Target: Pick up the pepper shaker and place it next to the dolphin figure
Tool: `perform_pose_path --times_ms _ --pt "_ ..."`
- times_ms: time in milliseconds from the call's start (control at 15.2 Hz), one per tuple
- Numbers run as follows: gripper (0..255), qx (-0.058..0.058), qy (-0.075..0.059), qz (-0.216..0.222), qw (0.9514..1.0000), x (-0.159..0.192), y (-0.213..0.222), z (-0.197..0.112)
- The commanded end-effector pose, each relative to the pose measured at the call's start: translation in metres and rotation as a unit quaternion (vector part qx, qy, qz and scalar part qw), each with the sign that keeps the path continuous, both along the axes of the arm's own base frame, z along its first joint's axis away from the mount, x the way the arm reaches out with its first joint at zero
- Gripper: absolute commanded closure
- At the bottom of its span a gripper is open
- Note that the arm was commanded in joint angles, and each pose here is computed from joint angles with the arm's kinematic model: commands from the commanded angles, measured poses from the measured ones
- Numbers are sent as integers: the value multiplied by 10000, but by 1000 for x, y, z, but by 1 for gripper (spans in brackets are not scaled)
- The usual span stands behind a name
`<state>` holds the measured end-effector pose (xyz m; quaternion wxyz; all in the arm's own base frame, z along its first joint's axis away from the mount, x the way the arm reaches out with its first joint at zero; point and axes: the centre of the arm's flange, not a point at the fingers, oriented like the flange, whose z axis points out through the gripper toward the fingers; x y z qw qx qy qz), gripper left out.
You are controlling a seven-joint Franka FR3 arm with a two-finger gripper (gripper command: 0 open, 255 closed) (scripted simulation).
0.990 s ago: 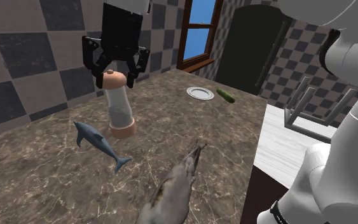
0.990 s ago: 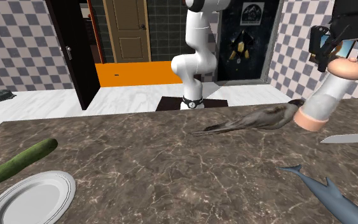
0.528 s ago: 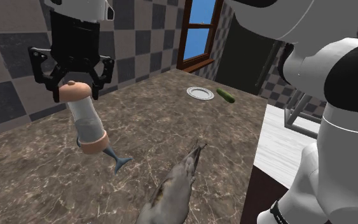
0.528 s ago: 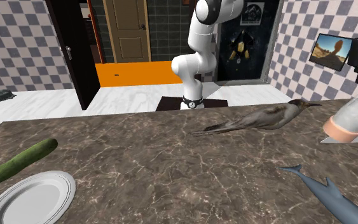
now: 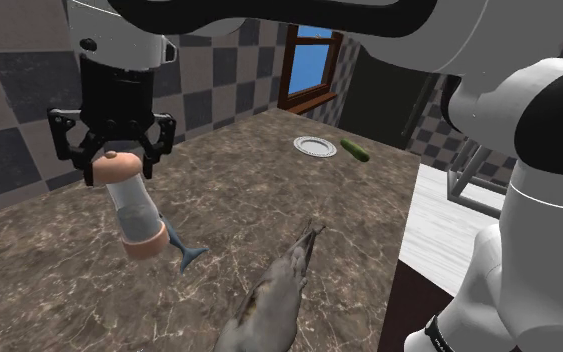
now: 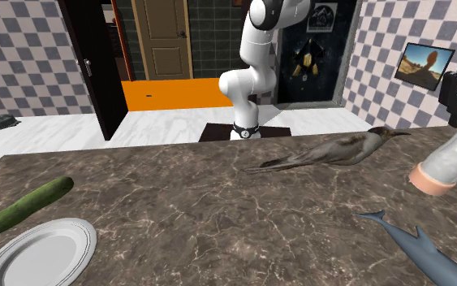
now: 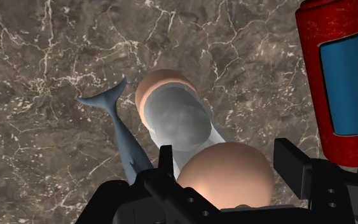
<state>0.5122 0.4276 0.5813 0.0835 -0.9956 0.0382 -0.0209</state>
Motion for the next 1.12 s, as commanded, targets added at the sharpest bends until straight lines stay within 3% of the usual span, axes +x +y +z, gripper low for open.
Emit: perform_pose_path --times_ms 0,1056 --pt "255 2 -3 0 10000 1 0 -11" --pt "255 2 -3 0 10000 1 0 -95"
